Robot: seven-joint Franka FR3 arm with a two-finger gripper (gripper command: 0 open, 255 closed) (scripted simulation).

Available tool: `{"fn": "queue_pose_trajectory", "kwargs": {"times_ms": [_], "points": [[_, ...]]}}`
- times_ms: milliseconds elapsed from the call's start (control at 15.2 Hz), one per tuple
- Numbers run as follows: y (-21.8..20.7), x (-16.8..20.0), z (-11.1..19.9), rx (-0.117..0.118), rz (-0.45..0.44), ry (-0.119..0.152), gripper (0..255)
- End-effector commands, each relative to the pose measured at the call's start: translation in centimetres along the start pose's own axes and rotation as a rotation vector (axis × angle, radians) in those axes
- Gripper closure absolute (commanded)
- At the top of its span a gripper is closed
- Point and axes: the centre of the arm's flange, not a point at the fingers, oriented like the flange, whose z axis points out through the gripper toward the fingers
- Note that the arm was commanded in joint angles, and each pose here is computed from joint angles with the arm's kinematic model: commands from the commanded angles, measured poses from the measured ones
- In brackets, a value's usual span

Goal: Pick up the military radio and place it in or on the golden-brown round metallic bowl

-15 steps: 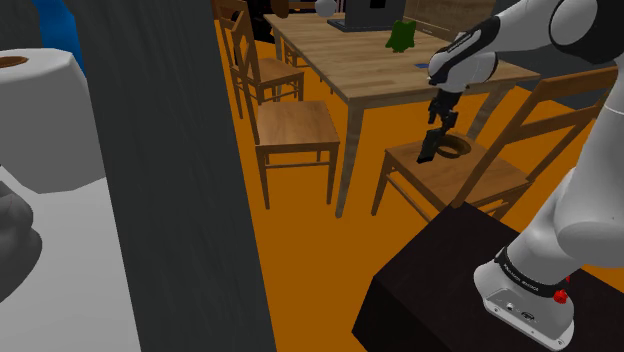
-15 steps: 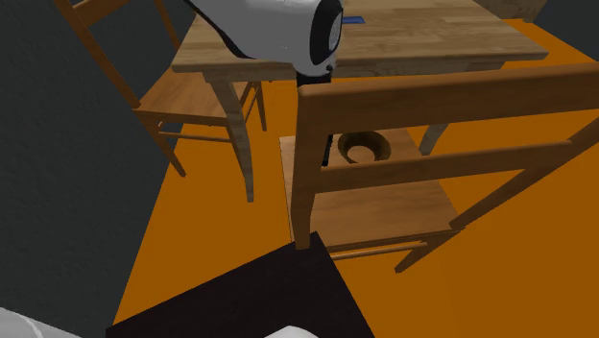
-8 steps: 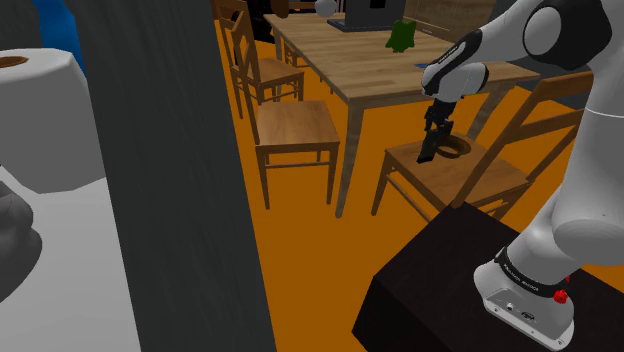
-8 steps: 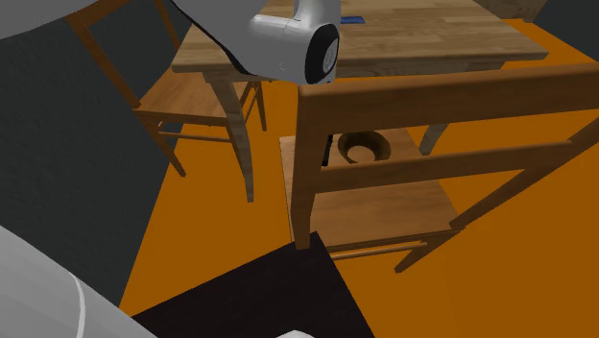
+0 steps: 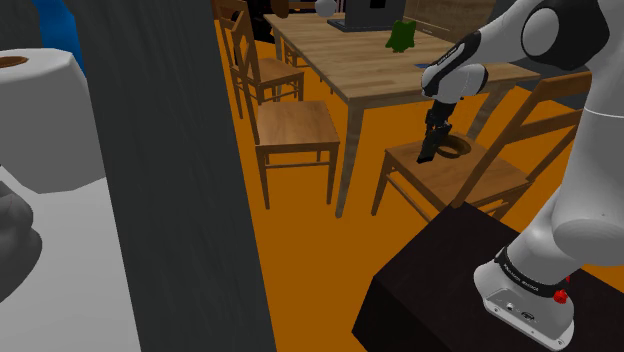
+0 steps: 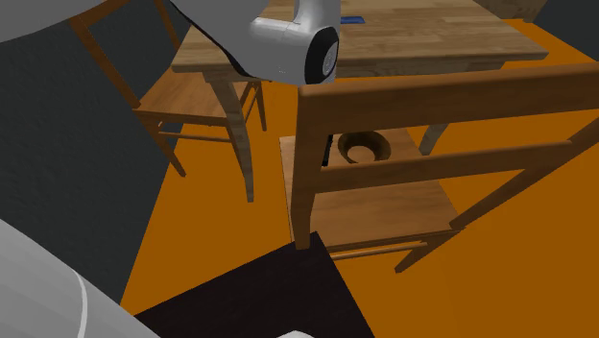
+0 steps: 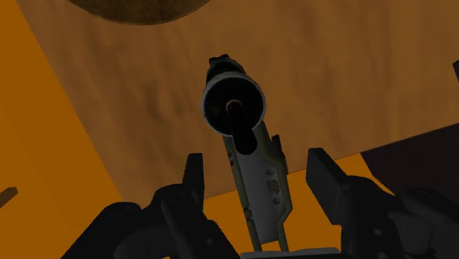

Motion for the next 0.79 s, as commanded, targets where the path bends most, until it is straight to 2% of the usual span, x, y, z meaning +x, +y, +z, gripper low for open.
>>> {"fn": "queue_pose_trajectory", "kwargs": {"times_ms": [0,528,726], "points": [[0.0,0.0,0.0,0.000,0.000,0.000,255],[0.0,0.0,0.0,0.000,0.000,0.000,255],[0.0,0.0,-1.6,0.000,0.000,0.000,255]]}}
